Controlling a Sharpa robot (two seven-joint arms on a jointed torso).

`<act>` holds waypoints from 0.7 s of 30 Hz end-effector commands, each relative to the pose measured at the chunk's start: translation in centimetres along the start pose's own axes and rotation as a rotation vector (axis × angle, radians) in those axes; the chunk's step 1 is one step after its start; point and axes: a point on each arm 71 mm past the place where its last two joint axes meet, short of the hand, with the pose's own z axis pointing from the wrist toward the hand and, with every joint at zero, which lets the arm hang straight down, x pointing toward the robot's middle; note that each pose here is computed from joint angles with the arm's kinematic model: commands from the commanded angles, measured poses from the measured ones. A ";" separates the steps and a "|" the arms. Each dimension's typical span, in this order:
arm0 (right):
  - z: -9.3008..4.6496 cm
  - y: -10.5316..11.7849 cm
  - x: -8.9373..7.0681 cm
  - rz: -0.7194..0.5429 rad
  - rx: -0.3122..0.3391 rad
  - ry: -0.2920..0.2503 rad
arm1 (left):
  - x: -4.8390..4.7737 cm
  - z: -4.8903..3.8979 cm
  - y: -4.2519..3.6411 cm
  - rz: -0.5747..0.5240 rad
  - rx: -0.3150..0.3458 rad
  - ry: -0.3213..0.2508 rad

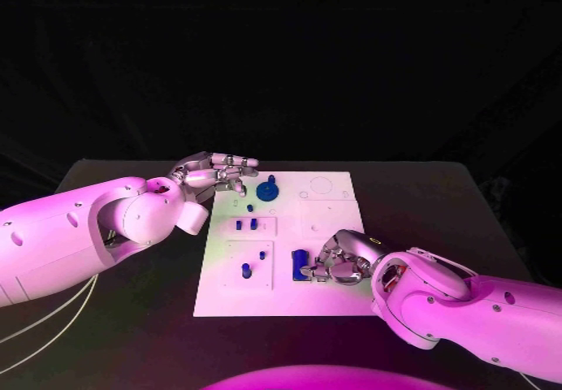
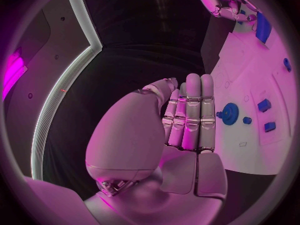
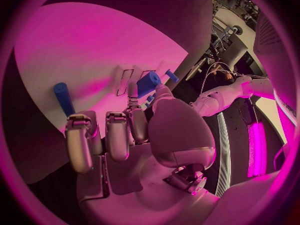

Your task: Assemble the parts on the task board

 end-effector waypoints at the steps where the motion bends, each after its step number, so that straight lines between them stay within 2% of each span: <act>1: 0.1 -0.2 0.2 -0.031 0.000 0.014 | 0.24 0.02 -0.07 -0.003 0.004 0.020; 14: -0.1 -0.3 0.1 -0.038 -0.007 0.015 | 0.17 -0.02 -0.06 -0.003 0.001 0.020; 21: -0.5 -0.7 -0.4 -0.016 -0.016 -0.021 | 0.13 -0.02 -0.06 -0.003 0.002 0.019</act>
